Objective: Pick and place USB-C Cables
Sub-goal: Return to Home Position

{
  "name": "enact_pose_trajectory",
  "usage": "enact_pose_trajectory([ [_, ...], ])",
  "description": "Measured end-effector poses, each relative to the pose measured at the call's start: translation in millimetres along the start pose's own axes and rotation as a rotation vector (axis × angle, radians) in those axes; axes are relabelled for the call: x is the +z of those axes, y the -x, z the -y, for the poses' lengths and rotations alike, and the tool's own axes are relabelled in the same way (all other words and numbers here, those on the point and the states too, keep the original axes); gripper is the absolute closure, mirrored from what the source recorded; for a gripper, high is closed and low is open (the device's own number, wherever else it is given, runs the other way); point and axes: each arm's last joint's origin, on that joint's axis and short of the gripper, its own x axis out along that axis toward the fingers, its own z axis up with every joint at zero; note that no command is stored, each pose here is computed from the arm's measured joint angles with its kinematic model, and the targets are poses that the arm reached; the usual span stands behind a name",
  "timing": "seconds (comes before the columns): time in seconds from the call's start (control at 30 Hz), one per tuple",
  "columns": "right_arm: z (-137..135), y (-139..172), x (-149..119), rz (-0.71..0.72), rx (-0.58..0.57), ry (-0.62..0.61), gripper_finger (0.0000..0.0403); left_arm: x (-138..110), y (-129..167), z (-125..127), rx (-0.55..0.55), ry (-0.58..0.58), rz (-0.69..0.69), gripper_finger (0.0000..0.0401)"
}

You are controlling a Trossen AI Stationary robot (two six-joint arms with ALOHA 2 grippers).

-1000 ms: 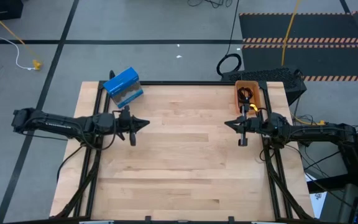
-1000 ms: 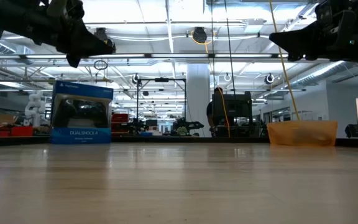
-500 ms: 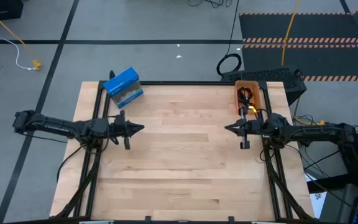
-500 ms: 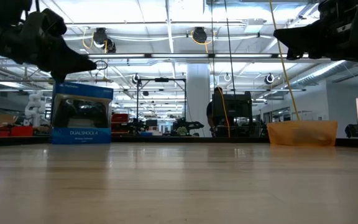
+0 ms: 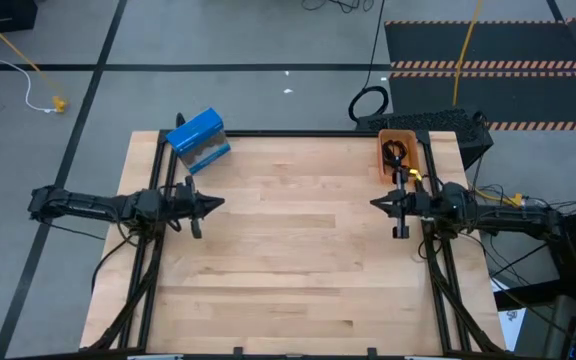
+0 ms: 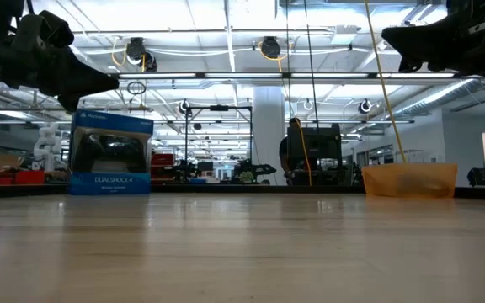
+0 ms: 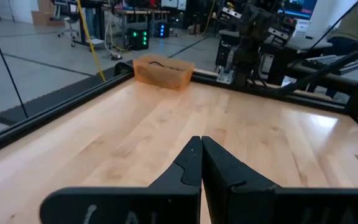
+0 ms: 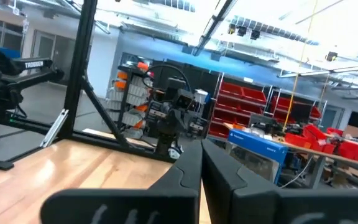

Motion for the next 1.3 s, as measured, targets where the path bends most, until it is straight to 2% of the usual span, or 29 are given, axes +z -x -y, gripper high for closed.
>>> enact_pose_trajectory([
  [0.13,0.4,7.1,1.2,-0.011,-0.052,-0.001,0.0403,-0.3,3.6,-1.2,0.001,0.001,0.0,0.04],
  [0.27,-0.9,13.4,0.6,-0.024,-0.051,-0.028,0.0403,-1.1,6.9,-2.5,0.003,-0.001,-0.004,0.04],
  [0.8,-12.7,17.6,-8.9,-0.124,0.061,-0.095,0.0403,-6.9,20.6,-8.0,0.013,-0.01,-0.029,0.04],
  [0.97,-14.4,18.7,-15.4,-0.193,0.076,-0.097,0.0403,-7.5,23.9,-9.2,0.012,-0.03,-0.025,0.04],
  [1.3,-15.0,19.4,-18.2,-0.222,0.079,-0.1,0.0403,-7.8,23.9,-9.2,0.011,-0.086,-0.029,0.0399],
])
